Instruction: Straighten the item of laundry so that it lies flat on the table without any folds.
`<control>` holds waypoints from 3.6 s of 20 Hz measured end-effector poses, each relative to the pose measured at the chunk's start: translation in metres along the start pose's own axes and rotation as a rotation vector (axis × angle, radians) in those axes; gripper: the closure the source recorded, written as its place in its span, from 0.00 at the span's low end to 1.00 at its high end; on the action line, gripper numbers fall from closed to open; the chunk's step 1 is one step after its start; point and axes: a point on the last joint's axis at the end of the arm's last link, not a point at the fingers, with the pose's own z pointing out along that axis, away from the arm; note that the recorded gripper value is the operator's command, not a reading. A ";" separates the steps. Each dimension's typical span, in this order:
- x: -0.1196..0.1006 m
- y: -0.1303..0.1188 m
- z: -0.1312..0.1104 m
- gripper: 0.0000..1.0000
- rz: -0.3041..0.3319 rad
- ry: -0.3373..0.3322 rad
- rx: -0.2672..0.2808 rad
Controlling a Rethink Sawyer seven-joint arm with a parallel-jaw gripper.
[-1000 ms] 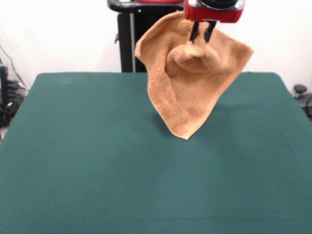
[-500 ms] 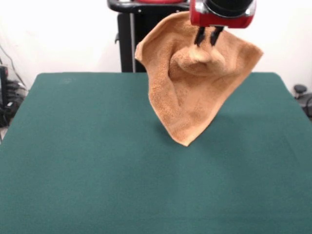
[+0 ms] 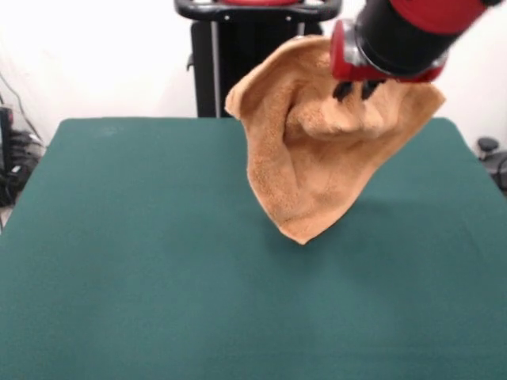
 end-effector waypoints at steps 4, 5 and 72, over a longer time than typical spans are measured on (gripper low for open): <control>-0.018 0.006 -0.005 1.00 -0.012 0.033 0.009; -0.022 0.008 -0.006 1.00 -0.015 0.040 0.009; -0.032 -0.020 0.017 1.00 0.102 -0.377 -0.047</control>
